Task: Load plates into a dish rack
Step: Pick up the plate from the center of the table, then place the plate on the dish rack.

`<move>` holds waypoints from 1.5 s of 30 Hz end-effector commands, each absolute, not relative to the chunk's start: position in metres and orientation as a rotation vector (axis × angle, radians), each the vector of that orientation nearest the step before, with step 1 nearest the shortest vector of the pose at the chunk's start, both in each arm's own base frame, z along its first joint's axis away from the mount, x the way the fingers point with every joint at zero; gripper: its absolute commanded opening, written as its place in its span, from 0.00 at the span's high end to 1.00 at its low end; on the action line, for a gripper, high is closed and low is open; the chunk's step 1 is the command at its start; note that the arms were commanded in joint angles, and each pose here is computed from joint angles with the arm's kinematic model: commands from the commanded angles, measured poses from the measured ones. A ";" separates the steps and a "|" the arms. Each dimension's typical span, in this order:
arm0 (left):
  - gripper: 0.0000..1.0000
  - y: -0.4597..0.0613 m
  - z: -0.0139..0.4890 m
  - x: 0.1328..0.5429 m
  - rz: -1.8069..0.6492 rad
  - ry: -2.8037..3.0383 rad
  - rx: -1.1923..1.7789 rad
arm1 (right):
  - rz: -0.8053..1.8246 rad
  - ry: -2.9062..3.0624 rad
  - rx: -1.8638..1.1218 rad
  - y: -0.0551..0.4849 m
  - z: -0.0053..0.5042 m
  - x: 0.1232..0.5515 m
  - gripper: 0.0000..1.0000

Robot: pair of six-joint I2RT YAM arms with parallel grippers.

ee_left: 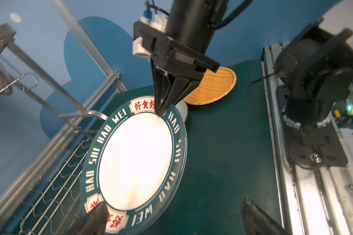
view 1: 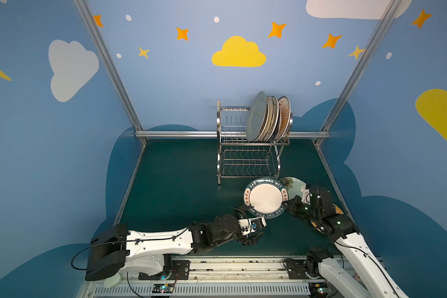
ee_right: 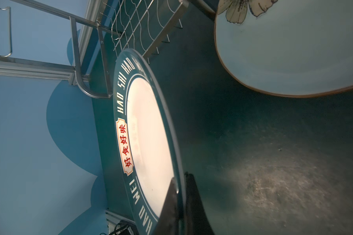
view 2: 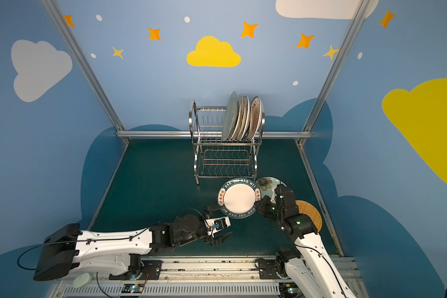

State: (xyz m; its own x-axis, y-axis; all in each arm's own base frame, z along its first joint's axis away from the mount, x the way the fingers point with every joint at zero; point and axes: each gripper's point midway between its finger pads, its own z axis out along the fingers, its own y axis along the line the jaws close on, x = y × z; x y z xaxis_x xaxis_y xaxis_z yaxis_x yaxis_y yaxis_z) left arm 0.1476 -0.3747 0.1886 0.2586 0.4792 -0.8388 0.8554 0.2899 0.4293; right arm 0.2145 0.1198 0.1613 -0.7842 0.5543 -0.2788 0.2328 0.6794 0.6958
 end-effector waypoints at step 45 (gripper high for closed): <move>0.96 -0.433 0.175 0.181 -0.084 1.334 1.379 | 1.110 2.287 0.551 0.133 0.212 0.208 0.71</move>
State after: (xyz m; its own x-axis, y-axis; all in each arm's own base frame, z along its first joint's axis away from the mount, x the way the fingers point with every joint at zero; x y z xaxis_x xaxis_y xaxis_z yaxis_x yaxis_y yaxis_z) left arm 0.1804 -0.4314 0.1480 0.3871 0.6986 -0.6017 0.7059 0.1954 0.6809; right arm 0.2030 0.1162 0.1726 -0.7532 0.6264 -0.2007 0.3088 0.6061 0.7330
